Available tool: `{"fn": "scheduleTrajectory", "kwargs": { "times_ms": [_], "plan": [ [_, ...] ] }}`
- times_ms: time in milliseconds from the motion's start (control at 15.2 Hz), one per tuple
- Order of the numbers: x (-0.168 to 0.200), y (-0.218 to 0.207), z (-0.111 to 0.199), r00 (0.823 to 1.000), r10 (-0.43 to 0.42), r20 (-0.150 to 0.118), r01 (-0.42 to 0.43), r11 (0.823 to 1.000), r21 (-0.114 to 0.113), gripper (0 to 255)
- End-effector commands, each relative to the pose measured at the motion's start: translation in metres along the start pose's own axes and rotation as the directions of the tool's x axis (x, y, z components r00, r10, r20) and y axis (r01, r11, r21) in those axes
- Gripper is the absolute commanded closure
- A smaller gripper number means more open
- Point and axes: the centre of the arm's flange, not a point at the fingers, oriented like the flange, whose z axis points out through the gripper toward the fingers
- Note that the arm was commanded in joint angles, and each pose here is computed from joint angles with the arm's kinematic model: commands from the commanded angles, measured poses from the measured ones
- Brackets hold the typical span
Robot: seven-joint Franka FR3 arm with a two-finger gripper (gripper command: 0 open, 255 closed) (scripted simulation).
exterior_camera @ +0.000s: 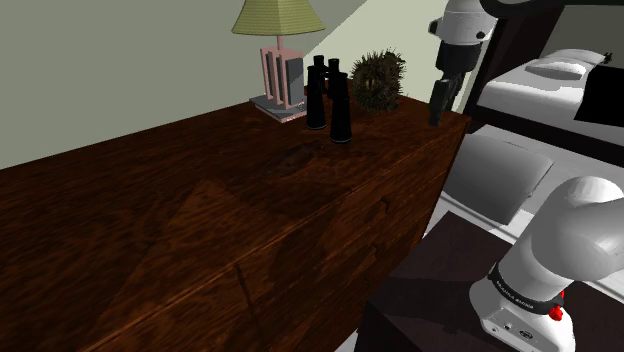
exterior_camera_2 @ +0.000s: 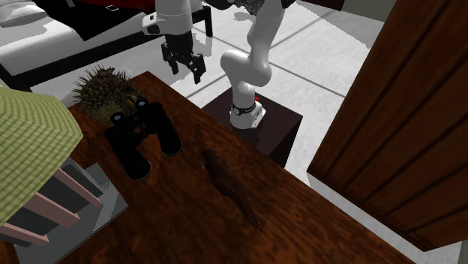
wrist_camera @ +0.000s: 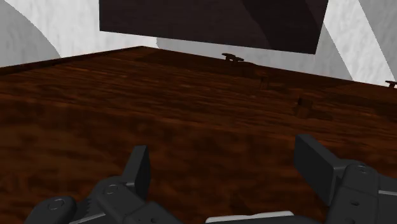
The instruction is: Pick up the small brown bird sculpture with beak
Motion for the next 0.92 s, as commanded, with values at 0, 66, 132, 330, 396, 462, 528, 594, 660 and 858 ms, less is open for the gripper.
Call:
{"fn": "scheduleTrajectory", "kwargs": {
  "times_ms": [0, 66, 132, 330, 396, 462, 528, 594, 660, 858],
  "plan": [
    [0.000, 0.000, 0.000, 1.000, 0.000, 0.000, 0.000, 1.000, 0.000, 0],
    [0.013, -0.005, -0.001, 0.999, -0.038, 0.002, 0.038, 0.999, -0.005, 0],
    [0.025, -0.011, -0.002, 0.997, -0.076, 0.005, 0.076, 0.997, -0.010, 0],
    [0.061, -0.032, -0.004, 0.982, -0.188, 0.014, 0.189, 0.982, -0.024, 0],
    [0.072, -0.039, -0.005, 0.974, -0.225, 0.017, 0.226, 0.974, -0.028, 0],
    [0.084, -0.048, -0.005, 0.965, -0.262, 0.020, 0.263, 0.964, -0.032, 0],
    [0.094, -0.056, -0.006, 0.954, -0.298, 0.024, 0.299, 0.954, -0.037, 0],
    [0.105, -0.065, -0.006, 0.942, -0.334, 0.027, 0.335, 0.941, -0.041, 0],
    [0.115, -0.074, -0.006, 0.929, -0.370, 0.031, 0.371, 0.928, -0.044, 0],
    [0.143, -0.105, -0.007, 0.880, -0.472, 0.044, 0.474, 0.879, -0.055, 0]
  ]
}}
